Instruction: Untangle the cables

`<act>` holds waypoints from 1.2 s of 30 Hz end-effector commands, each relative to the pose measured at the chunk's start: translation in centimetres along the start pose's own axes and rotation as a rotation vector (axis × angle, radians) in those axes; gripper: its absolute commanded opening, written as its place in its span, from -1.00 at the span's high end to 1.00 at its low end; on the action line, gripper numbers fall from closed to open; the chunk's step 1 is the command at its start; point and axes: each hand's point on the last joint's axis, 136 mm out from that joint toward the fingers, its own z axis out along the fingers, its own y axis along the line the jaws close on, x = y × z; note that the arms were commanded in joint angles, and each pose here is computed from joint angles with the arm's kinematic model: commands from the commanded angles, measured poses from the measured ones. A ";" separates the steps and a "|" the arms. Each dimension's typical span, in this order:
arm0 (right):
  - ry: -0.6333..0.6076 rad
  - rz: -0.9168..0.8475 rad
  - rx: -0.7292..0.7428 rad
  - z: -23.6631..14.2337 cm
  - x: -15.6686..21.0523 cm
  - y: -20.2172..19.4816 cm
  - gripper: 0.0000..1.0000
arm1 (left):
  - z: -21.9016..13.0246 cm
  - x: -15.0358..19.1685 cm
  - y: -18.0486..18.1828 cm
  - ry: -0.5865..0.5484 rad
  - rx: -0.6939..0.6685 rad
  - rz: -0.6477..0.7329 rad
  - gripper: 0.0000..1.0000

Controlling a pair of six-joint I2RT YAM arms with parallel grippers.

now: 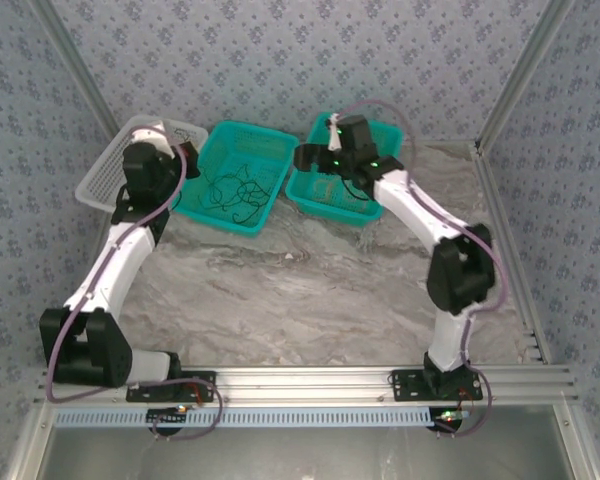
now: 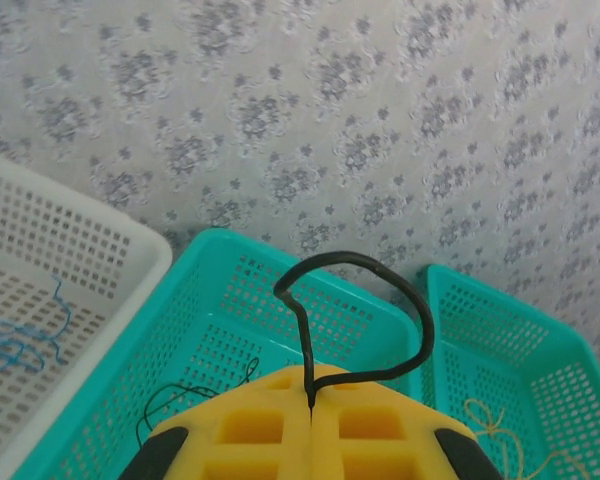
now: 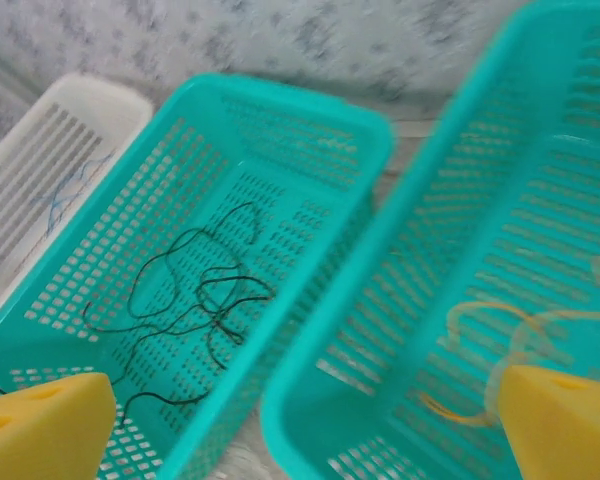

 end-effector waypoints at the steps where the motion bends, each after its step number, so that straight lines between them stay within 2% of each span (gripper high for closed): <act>1: -0.091 0.040 0.144 -4.1 -0.1 -4.4 -1.00 | 1.9 0.4 -1.8 0.081 0.033 0.118 1.00; 4: -0.107 0.088 0.257 -7.7 1.6 -8.9 -1.00 | 4.3 2.5 -2.0 0.192 -0.004 0.183 0.98; 8: -0.109 0.213 0.361 -11.7 4.6 -15.1 -1.00 | 6.7 5.1 -2.1 0.325 -0.088 0.282 0.74; 13: -0.140 0.279 0.434 -15.2 6.3 -18.8 -1.00 | 8.7 7.1 -2.1 0.388 -0.108 0.313 0.76; 18: -0.143 0.298 0.471 -16.7 7.4 -20.1 -1.00 | 10.7 9.7 -1.5 0.490 -0.118 0.289 0.75; 24: -0.127 0.307 0.474 -16.9 8.1 -20.3 -1.00 | 12.9 14.4 0.0 0.663 -0.144 0.298 0.71; 29: -0.117 0.313 0.472 -17.2 8.7 -20.2 -1.00 | 14.6 15.7 0.5 0.692 -0.154 0.298 0.59; 31: -0.116 0.314 0.478 -17.4 9.1 -20.3 -1.00 | 15.1 15.9 0.5 0.699 -0.151 0.294 0.48; 33: -0.113 0.312 0.491 -17.8 9.5 -20.4 -1.00 | 15.1 15.6 0.2 0.689 -0.139 0.285 0.27; 36: -0.111 0.303 0.514 -18.5 9.9 -20.7 -1.00 | 14.7 13.8 -0.9 0.628 -0.114 0.264 0.00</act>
